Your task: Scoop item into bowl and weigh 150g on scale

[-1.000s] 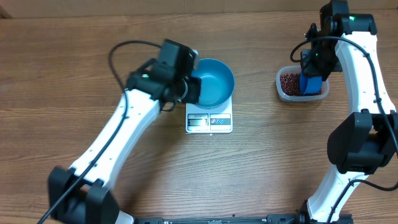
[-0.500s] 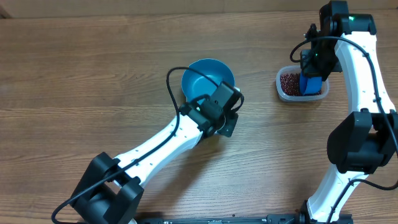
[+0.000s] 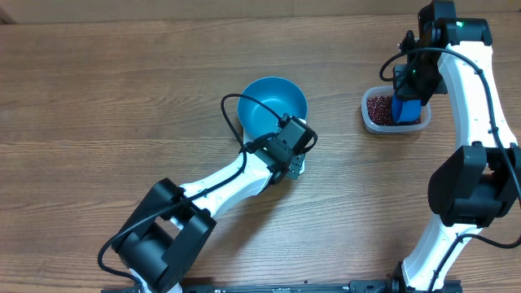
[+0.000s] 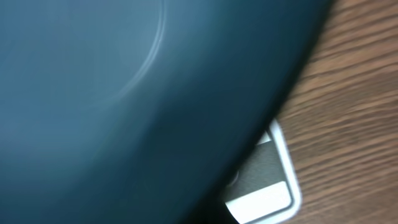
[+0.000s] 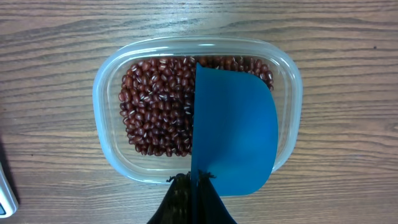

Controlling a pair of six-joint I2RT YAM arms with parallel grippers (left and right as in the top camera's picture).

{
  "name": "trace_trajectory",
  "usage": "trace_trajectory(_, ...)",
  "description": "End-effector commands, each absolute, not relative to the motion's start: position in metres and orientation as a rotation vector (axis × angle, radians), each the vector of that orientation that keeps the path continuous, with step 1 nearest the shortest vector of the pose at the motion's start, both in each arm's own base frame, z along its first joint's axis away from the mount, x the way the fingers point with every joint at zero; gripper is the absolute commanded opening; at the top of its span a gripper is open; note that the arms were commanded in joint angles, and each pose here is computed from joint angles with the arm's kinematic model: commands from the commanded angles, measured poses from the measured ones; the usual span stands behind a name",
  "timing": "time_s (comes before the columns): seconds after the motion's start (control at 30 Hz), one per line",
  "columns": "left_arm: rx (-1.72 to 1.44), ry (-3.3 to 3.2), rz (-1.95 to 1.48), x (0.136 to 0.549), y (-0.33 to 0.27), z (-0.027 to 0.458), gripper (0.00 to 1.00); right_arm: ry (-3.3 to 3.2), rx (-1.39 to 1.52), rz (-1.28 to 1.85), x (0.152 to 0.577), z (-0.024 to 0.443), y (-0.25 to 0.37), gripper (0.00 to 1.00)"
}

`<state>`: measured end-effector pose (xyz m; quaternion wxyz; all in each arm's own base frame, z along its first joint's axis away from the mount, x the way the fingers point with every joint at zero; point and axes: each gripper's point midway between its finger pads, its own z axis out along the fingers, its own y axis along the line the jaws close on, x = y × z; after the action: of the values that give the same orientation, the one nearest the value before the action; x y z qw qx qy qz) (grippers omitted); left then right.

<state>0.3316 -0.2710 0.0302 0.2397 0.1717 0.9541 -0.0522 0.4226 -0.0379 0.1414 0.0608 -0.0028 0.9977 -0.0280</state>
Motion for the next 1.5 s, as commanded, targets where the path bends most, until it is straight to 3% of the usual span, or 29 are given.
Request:
trace_trajectory(0.0,0.486,2.598,-0.105,0.335,-0.268,0.026,0.04,3.030,0.011,-0.080,0.423,0.135,-0.039,0.04)
trace_trajectory(1.47,0.397,2.638,0.002,0.337,-0.249,0.010,0.04,3.030,0.011,-0.080,0.423,0.135,-0.039,0.04)
